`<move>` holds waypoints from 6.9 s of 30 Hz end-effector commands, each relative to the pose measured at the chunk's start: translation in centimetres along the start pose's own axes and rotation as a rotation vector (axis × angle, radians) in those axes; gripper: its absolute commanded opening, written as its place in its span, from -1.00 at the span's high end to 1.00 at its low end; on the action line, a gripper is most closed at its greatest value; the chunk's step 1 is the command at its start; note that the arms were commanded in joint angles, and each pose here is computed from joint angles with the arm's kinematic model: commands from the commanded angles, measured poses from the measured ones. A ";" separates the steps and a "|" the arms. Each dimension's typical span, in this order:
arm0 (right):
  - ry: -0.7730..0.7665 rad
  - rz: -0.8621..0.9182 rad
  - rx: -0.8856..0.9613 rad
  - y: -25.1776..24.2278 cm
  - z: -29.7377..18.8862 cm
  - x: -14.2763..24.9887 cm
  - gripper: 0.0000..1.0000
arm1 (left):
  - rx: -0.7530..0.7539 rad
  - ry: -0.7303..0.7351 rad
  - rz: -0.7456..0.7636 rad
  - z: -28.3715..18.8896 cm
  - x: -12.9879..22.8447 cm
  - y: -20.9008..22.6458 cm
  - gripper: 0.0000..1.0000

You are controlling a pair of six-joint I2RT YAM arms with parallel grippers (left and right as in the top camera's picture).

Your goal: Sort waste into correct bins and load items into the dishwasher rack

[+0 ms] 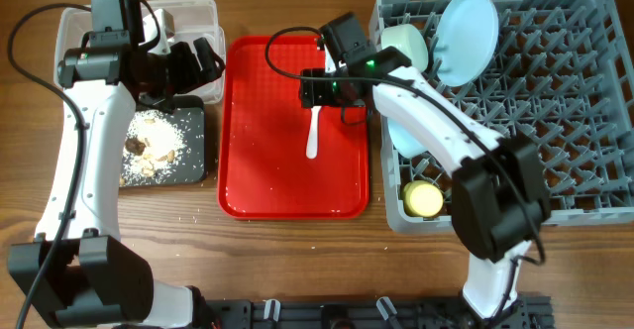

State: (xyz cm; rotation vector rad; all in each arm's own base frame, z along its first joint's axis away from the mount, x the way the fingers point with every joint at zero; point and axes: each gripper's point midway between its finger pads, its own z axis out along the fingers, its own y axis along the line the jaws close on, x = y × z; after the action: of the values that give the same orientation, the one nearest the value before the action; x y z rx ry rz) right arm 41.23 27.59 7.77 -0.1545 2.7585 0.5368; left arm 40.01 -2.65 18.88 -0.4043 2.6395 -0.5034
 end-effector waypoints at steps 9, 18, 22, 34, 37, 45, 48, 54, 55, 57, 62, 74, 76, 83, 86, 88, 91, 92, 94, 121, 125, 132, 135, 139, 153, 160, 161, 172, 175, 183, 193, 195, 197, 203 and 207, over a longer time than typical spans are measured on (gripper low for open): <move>0.059 0.085 0.051 -2.9 7.9 1.7 0.09 | -0.003 -0.013 0.015 -0.3 -0.4 0.0 -1.00; 0.044 0.197 0.112 -4.5 9.2 2.2 0.92 | -0.003 -0.013 0.015 -0.3 -0.4 0.0 -1.00; 0.080 0.185 0.032 -3.0 8.8 2.4 0.91 | -0.003 -0.013 0.015 -0.3 -0.4 0.0 -1.00; -0.365 -0.078 0.182 -8.2 -23.3 -6.1 0.91 | -0.003 -0.013 0.015 -0.3 -0.4 0.0 -1.00; -0.301 -0.100 0.485 -14.6 -27.0 -3.2 0.92 | -0.003 -0.013 0.015 -0.3 -0.4 0.0 -1.00; 0.011 -0.100 0.650 -21.7 -18.9 3.6 0.86 | -0.003 -0.013 0.015 -0.3 -0.4 0.0 -1.00; 0.039 -0.098 0.657 -22.4 -17.4 4.6 0.00 | -0.003 -0.013 0.015 -0.3 -0.4 0.0 -1.00; -0.124 -0.107 0.565 -18.9 -22.3 1.5 -0.36 | -0.003 -0.013 0.015 -0.3 -0.4 0.0 -1.00; -0.177 -0.113 0.525 -17.5 -24.1 0.8 -0.61 | -0.003 -0.013 0.015 -0.3 -0.4 0.0 -1.00; -0.346 -0.141 0.399 -13.2 -30.3 -0.5 -0.99 | -0.003 -0.013 0.015 -0.3 -0.4 0.0 -1.00; -0.580 -0.229 0.165 -6.5 -38.3 1.2 -0.99 | -0.003 -0.013 0.015 -0.3 -0.4 0.0 -1.00; -0.674 -0.253 0.189 -6.5 -40.3 3.2 -0.99 | -0.003 -0.013 0.015 -0.3 -0.4 0.0 -1.00; -0.734 -0.287 0.201 -7.0 -39.1 2.4 -0.99 | -0.003 -0.013 0.015 -0.3 -0.4 0.0 -1.00; -0.977 -0.320 0.191 -9.8 -33.3 6.6 -0.99 | -0.003 -0.013 0.015 -0.3 -0.4 0.0 -1.00; -1.101 -0.267 0.155 -11.7 -30.1 10.0 -0.99 | -0.003 -0.013 0.015 -0.3 -0.4 0.0 -1.00; -1.152 -0.208 0.138 -12.9 -28.9 10.8 -0.99 | -0.003 -0.013 0.015 -0.3 -0.4 0.0 -1.00; -1.206 -0.135 0.118 -14.8 -26.4 12.1 -0.99 | -0.003 -0.013 0.015 -0.3 -0.4 0.0 -1.00; -1.213 -0.136 0.119 -15.2 -25.5 12.5 -0.99 | -0.003 -0.013 0.015 -0.3 -0.4 0.0 -1.00; -1.211 -0.137 0.120 -15.7 -24.3 13.1 -0.99 | -0.003 -0.013 0.015 -0.3 -0.4 0.0 -1.00; -1.194 -0.283 0.154 -15.5 -22.6 13.6 -0.99 | -0.002 -0.016 0.017 -0.5 -0.4 -0.1 -1.00; -1.194 -0.283 0.154 -15.5 -22.6 13.6 -0.99 | 0.014 -0.085 0.069 -2.0 -1.2 -1.3 -1.00; -1.194 -0.283 0.154 -15.5 -22.6 13.6 -0.99 | 0.095 -0.417 0.313 -8.2 -2.9 -6.1 -1.00; -1.194 -0.283 0.154 -15.5 -22.6 13.6 -0.99 | 0.117 -0.536 0.332 -9.8 -1.1 -5.2 -1.00; -1.194 -0.282 0.154 -15.5 -22.6 13.6 -0.99 | 0.141 -0.706 0.353 -10.6 4.1 -2.3 -1.00; -1.194 -0.283 0.154 -15.5 -22.6 13.6 -1.00 | 0.155 -1.039 0.390 -9.3 12.8 3.2 -1.00; -1.194 -0.283 0.154 -15.5 -22.6 13.6 -0.99 | 0.195 -1.112 0.422 -9.3 13.1 2.7 -1.00; -1.194 -0.283 0.154 -15.5 -22.6 13.6 -0.99 | 0.209 -1.153 0.434 -10.1 12.8 2.3 -1.00; -1.194 -0.283 0.154 -15.5 -22.6 13.6 -0.99 | 0.222 -1.203 0.446 -11.1 12.6 1.9 -1.00; -1.194 -0.283 0.154 -15.5 -22.6 13.6 -0.99 | 0.224 -1.208 0.447 -10.5 12.6 2.1 -1.00; -1.194 -0.283 0.154 -15.5 -22.6 13.6 -0.99 | 0.207 -1.167 0.437 -8.6 13.0 2.9 -1.00; -1.194 -0.283 0.154 -15.5 -22.6 13.6 -0.99 | 0.164 -1.001 0.398 -4.9 14.3 4.6 -1.00; -1.194 -0.282 0.154 -15.5 -22.6 13.6 -0.99 | 0.164 -1.001 0.398 -4.9 14.3 4.6 -1.00; -1.194 -0.283 0.154 -15.5 -22.6 13.6 -0.99 | 0.164 -1.001 0.398 -4.9 14.3 4.6 -1.00; -1.194 -0.282 0.154 -15.5 -22.6 13.6 -1.00 | 0.164 -1.001 0.398 -4.9 14.3 4.6 -1.00; -1.194 -0.283 0.154 -15.5 -22.6 13.6 -1.00 | 0.164 -1.001 0.398 -4.9 14.3 4.6 -1.00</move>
State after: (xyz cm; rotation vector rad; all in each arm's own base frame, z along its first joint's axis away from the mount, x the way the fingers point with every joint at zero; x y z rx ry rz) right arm 24.40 4.02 17.41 -0.1092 1.5770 0.2066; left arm 24.43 -2.28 16.30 -0.0423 1.6324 -0.2861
